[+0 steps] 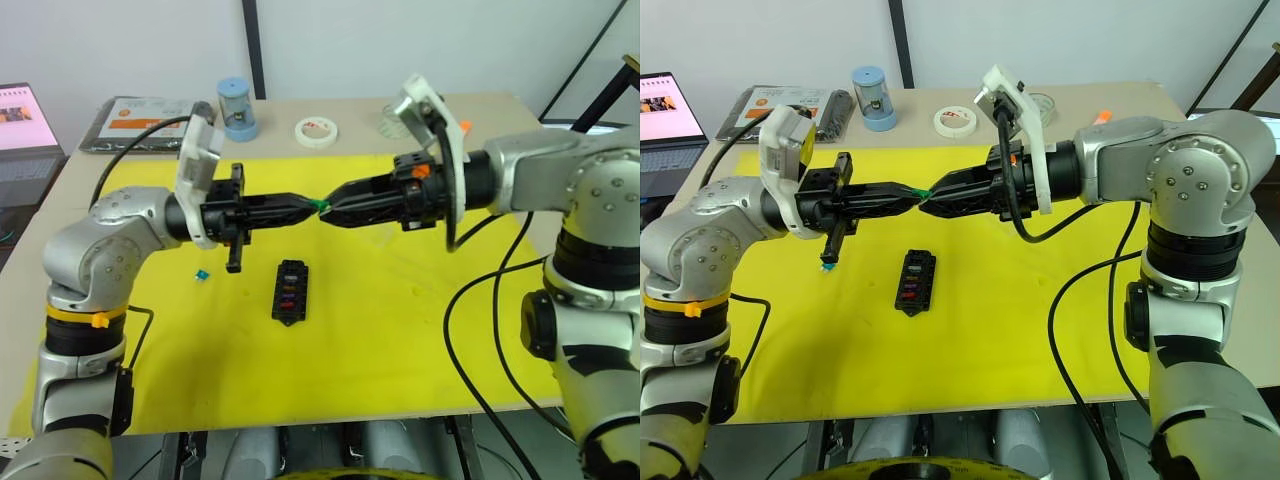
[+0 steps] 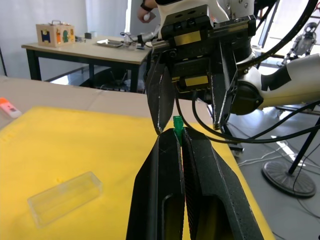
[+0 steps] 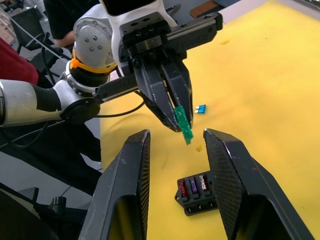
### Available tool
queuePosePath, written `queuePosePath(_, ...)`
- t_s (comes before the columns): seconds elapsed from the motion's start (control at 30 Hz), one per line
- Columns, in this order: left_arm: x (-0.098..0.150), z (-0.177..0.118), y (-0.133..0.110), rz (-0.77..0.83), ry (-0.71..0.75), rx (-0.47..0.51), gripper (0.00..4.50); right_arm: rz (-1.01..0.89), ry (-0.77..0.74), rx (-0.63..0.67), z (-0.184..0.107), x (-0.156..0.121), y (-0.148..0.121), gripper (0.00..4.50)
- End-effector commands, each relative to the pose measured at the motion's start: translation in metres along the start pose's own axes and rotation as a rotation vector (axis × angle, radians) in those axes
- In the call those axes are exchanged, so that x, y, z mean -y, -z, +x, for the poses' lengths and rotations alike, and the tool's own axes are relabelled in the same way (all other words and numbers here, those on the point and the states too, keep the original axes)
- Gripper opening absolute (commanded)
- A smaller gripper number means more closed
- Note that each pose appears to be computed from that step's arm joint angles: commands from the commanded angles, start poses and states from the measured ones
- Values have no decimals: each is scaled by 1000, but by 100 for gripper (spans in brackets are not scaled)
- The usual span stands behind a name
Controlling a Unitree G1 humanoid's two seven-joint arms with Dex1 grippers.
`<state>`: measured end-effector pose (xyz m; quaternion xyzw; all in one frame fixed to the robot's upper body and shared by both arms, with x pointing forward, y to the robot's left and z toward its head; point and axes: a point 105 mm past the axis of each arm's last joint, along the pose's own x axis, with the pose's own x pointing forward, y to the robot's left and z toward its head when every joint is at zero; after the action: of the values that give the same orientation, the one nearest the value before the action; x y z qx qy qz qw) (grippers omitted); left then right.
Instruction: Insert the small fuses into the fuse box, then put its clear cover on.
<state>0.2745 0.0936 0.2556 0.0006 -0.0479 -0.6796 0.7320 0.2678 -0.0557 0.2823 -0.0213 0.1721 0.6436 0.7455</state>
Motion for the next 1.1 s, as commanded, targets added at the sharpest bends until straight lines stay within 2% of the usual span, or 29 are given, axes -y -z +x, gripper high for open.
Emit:
queuePosePath(0.03,7,3,-11,50,31,10,0,-48,-7,24,-3,-6,-8,173)
queuePosePath(0.23,7,3,-11,50,30,10,0,-50,-9,25,-2,-6,-8,173)
queuePosePath(0.33,7,3,-11,50,31,10,0,-51,-10,26,-2,-6,-8,120)
queuePosePath(0.43,7,3,-11,50,30,10,0,-52,-12,27,-1,-6,-8,16)
queuePosePath(0.47,7,3,-11,52,29,9,0,-53,-13,28,-1,-6,-8,1)
queuePosePath(0.7,6,2,-10,57,17,-7,0,-55,-15,26,-1,-7,-8,1)
queuePosePath(0.77,1,0,-2,58,-11,-73,0,-60,-7,19,0,-6,-7,1)
queuePosePath(0.9,-5,-10,17,128,-54,-243,106,-112,53,-45,6,1,4,0)
queuePosePath(1.1,-3,-43,47,246,-27,-422,326,-280,138,-207,27,17,35,0)
